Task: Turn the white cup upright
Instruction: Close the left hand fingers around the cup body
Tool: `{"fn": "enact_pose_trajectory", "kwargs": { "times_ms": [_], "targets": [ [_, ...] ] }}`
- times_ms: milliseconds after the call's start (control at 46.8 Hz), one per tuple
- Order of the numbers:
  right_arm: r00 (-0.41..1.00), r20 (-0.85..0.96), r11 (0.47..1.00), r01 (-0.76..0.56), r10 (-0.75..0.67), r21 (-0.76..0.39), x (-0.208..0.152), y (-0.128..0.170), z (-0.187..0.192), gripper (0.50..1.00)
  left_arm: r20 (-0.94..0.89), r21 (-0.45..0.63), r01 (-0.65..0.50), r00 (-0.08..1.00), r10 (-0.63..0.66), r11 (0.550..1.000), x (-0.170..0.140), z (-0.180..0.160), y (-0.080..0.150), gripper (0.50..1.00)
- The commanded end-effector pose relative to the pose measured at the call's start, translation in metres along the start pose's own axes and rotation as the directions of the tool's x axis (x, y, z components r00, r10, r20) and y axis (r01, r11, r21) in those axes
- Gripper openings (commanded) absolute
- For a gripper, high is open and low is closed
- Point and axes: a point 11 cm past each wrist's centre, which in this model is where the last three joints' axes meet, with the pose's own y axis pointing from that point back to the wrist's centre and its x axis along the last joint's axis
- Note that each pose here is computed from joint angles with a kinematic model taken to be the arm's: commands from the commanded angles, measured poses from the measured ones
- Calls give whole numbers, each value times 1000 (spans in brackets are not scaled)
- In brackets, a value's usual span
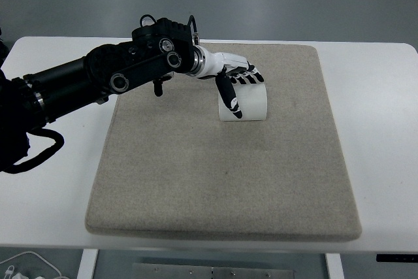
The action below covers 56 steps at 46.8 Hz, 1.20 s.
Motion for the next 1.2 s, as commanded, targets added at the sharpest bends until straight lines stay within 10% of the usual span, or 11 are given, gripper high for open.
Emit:
{"fn": "enact_pose_trajectory", "kwargs": {
  "times_ms": [0,577,918,1175],
  "targets": [
    [1000,0,1000,0,0,0,0,0,0,930,5,-3,7,1000,-7,1000,-3,3,-2,975],
    [1000,0,1000,0,0,0,0,0,0,930,29,11,13,999,-13,1000,-15,2,-13,939],
    [1000,0,1000,0,0,0,0,0,0,930,28,9,-7,1000,6,1000,-12,1,-13,641],
    [1000,0,1000,0,0,0,0,0,0,930,-21,-20,-33,999,32,999,1,2,-6,572]
  ]
}}
